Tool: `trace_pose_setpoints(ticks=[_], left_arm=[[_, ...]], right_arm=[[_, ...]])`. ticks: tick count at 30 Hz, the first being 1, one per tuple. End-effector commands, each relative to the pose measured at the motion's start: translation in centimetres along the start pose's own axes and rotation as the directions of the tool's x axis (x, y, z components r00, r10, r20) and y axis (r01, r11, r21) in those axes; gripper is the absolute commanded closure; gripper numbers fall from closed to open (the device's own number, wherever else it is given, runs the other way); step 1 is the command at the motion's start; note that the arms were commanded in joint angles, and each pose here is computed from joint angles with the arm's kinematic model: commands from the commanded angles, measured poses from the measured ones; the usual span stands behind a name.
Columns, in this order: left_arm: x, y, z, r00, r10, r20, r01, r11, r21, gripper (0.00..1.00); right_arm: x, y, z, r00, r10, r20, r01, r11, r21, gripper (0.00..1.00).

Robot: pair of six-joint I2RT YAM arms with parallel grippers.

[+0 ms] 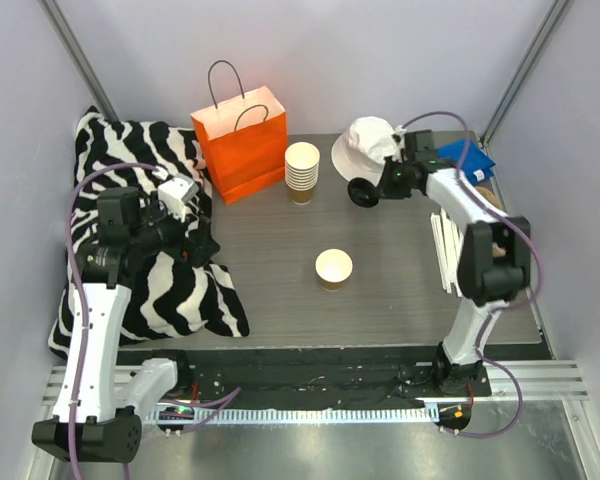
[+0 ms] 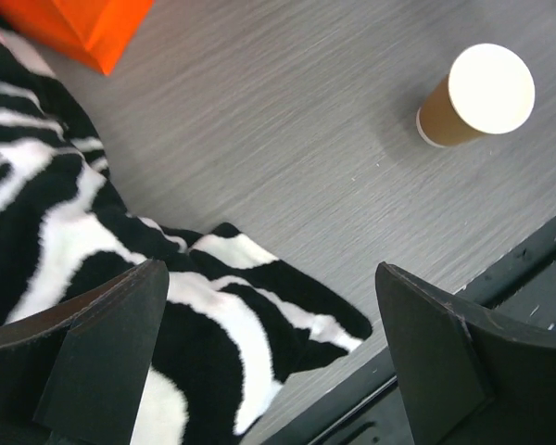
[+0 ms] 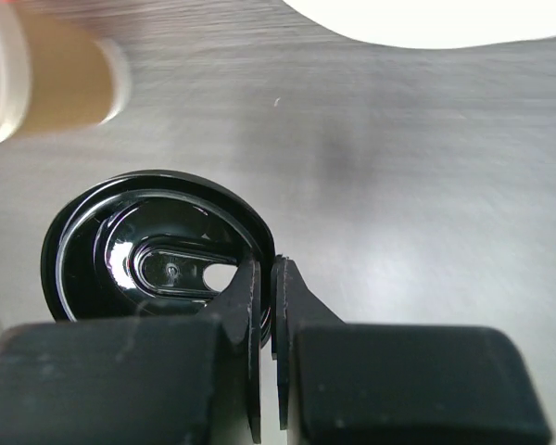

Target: Pack the takeout coffee

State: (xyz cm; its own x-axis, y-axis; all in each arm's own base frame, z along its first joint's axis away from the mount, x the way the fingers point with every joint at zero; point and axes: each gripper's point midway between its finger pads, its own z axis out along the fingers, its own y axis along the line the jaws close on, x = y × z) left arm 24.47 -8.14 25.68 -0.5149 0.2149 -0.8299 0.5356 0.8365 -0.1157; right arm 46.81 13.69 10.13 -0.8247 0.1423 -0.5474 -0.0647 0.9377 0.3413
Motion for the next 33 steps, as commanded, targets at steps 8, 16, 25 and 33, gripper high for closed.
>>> trace_pose_setpoints(ticks=[8, 16, 25, 33], left_arm=[[-6.2, -7.6, -0.8, 0.805, 0.579, 0.129, -0.594, 0.785, 0.177, 0.00], [-7.3, -17.6, -0.5, 0.263, 0.847, 0.463, -0.964, 0.249, 0.093, 0.00], [-5.7, -26.1, 2.8, -0.069, 0.840, 0.538, -0.997, -0.073, -0.015, 0.00], [-5.4, -29.9, 5.0, -0.108, 0.804, 0.584, -0.991, -0.134, 0.000, 0.00]], right_arm=[[4.5, 7.2, -17.3, 0.962, -0.250, 0.115, 0.274, 0.893, -0.356, 0.99], [11.2, 9.7, -21.3, 0.952, -0.307, -0.001, 0.256, 0.797, -0.547, 0.99], [15.4, 11.0, -21.7, 0.921, -0.380, -0.086, 0.249, 0.744, -0.620, 0.99], [16.1, 12.6, -22.1, 0.881, -0.468, -0.074, 0.312, 0.691, -0.652, 0.99]])
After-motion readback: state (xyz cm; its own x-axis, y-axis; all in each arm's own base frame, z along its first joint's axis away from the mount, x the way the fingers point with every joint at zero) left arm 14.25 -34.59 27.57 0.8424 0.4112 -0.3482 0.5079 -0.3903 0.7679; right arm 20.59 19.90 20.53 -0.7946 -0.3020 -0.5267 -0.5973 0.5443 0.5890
